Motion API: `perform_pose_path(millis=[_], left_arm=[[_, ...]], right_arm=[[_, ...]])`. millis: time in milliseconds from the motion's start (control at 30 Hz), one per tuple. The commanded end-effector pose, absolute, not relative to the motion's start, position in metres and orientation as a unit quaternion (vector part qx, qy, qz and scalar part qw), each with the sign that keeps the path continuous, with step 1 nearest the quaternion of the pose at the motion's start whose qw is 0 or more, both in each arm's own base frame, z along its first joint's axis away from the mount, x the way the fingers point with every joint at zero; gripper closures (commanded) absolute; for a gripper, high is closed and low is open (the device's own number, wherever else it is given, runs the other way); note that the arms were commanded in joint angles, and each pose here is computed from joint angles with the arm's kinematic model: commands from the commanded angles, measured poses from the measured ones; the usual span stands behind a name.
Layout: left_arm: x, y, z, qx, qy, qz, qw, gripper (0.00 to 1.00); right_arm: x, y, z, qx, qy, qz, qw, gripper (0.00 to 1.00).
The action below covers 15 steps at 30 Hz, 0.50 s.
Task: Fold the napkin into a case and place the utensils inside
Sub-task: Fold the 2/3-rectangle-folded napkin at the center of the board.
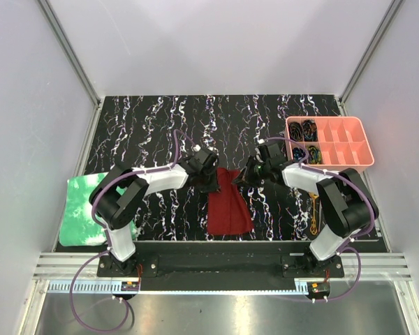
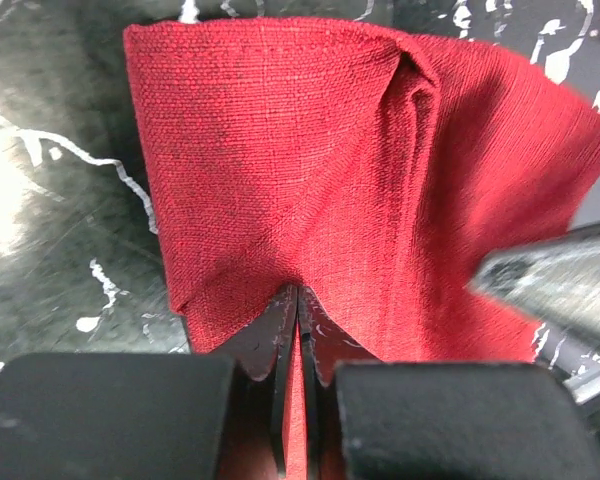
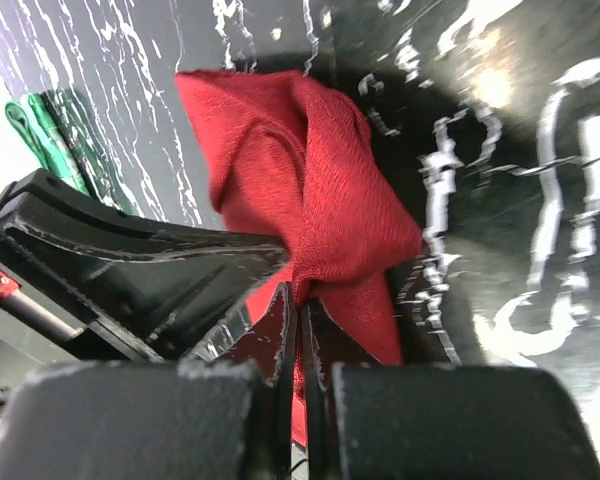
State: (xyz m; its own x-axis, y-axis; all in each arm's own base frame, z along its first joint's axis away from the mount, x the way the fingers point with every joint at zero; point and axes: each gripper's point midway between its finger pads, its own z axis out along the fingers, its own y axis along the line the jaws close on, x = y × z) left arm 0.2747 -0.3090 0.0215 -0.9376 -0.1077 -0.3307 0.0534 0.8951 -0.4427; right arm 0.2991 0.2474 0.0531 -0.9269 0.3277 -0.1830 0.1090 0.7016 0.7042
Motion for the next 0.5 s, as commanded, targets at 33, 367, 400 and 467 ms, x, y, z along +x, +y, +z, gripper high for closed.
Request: perform_pose_path(millis=[33, 367, 400, 467], left_arm=[[0.274, -0.322, 0.014, -0.006, 0.952, -0.256, 0.167, 0.94], [0.267, -0.320, 0.018, 0.005, 0.948, -0.271, 0.165, 0.95], [0.265, -0.318, 0.020, 0.006, 0.949, -0.270, 0.165, 0.94], [0.263, -0.315, 0.032, 0.009, 0.946, -0.274, 0.172, 0.94]], right_arm=[[0.306, 0.277, 0.078, 0.143, 0.905, 0.366, 0.166, 1.00], [0.322, 0.298, 0.066, 0.221, 0.888, 0.364, 0.173, 1.00], [0.321, 0.297, 0.063, 0.226, 0.889, 0.360, 0.171, 1.00], [0.319, 0.293, 0.058, 0.237, 0.889, 0.352, 0.171, 1.00]])
